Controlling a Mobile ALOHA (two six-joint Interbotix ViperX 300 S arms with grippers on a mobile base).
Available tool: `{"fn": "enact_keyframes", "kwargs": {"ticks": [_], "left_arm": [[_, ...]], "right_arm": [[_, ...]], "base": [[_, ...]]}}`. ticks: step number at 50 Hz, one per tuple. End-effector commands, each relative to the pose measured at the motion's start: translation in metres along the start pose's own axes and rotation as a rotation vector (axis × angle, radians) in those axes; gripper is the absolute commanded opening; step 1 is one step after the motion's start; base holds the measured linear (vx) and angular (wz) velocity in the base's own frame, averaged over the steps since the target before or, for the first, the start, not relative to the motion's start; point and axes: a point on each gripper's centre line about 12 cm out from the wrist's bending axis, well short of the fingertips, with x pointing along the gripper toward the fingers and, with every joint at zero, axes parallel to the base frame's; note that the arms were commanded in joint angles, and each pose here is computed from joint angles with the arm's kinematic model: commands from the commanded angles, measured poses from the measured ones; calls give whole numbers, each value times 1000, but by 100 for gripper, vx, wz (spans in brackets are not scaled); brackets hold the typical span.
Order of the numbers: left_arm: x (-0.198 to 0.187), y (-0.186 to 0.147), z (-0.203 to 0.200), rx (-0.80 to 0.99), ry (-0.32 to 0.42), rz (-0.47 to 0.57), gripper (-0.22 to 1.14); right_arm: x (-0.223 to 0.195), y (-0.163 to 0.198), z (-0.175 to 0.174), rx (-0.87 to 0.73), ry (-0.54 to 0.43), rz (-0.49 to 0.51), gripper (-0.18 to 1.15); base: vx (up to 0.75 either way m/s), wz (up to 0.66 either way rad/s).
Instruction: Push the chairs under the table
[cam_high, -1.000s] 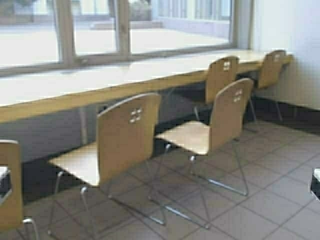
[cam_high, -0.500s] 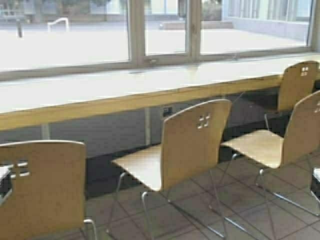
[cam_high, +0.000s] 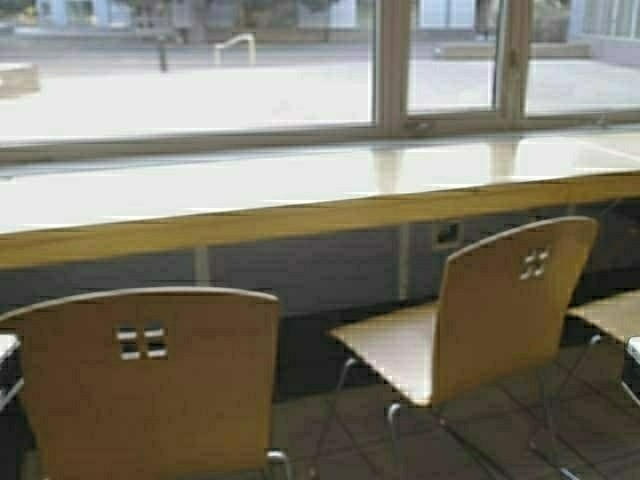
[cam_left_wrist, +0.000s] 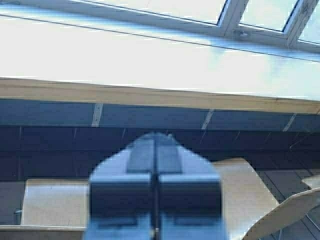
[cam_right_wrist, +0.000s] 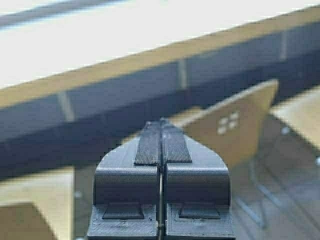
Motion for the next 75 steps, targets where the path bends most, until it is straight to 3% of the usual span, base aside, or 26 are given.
{"fn": "enact_keyframes", "kwargs": {"ticks": [1, 8, 15, 22, 29, 37, 42, 52, 61, 67, 71, 75], "left_arm": [[6, -16, -3, 4, 28, -71, 4], [13, -30, -9, -8, 73, -125, 4], [27, -48, -17, -70, 140, -178, 4], [49, -75, -27, -148, 189, -246, 4], [80, -105, -61, -259, 307, -268, 4], [110, -132, -124, -419, 461, -222, 4], [117, -138, -150, -532, 470, -194, 4], [124, -124, -196, -750, 515, -28, 4], [124, -121, -230, -881, 546, 106, 5], [130, -129, -242, -933, 552, 128, 13], [131, -136, -246, -965, 558, 127, 30], [134, -140, -249, -989, 562, 130, 50]], "right_arm": [[2, 4, 10, 3, -23, 19, 5], [-5, 13, 13, 60, -37, 62, 5], [-6, 16, 1, 183, 56, 73, 5], [-6, 16, 1, 268, 70, 70, 5], [-2, 16, -1, 409, 90, 59, 6], [11, 19, -22, 618, 201, 23, 6], [28, 26, -28, 682, 270, 5, 7], [85, 58, -45, 672, 423, 1, 7], [142, 96, -101, 670, 623, -52, 7], [152, 101, -142, 684, 712, -130, 12], [152, 101, -161, 711, 755, -178, 21], [151, 103, -171, 733, 798, -199, 40]], "base": [[12, 37], [13, 45], [15, 48], [15, 42], [14, 36], [12, 23], [9, 10], [7, 0], [5, -7], [4, -11], [3, -10], [3, -7]]}}
